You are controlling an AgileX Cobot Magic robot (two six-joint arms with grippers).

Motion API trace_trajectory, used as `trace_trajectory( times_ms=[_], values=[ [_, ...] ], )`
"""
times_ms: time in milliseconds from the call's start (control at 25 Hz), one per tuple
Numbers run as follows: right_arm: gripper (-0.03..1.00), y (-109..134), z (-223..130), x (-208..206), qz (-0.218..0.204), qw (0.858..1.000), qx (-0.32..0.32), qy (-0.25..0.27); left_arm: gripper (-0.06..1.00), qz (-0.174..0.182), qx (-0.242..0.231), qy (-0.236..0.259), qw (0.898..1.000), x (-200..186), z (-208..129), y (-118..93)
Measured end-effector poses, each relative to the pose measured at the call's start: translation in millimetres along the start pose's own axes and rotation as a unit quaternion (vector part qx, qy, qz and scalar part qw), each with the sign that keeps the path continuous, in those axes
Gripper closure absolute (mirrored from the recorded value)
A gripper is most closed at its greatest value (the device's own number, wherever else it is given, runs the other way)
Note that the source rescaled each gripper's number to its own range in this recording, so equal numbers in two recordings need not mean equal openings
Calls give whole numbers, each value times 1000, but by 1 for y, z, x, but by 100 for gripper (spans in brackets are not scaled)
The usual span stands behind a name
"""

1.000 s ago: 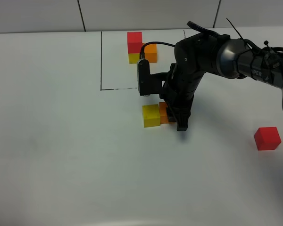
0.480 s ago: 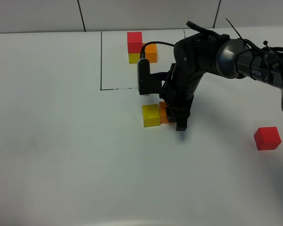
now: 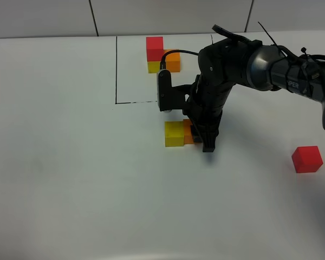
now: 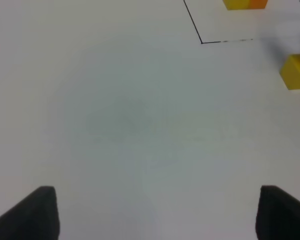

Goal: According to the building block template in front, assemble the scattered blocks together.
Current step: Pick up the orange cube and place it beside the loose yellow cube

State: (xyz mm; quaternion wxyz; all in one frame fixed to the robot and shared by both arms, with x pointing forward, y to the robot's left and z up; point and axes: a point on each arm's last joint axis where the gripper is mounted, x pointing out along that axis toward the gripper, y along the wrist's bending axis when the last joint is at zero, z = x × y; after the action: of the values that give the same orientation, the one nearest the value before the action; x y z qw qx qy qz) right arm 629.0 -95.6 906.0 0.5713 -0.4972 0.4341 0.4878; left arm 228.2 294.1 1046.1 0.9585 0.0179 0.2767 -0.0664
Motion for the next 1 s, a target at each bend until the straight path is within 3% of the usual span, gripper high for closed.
trace_trajectory(
  times_ms=[760,840,1000],
  values=[
    [94,0,0,0,-1,1000,-1,1,26,0,0,0,1000,0,0,0],
    [85,1,0,2,1,1000,3,2,26,0,0,0,1000,0,0,0],
    [48,1,-1,5,-3,1000,23,11,26,0,0,0,1000,0,0,0]
  ],
)
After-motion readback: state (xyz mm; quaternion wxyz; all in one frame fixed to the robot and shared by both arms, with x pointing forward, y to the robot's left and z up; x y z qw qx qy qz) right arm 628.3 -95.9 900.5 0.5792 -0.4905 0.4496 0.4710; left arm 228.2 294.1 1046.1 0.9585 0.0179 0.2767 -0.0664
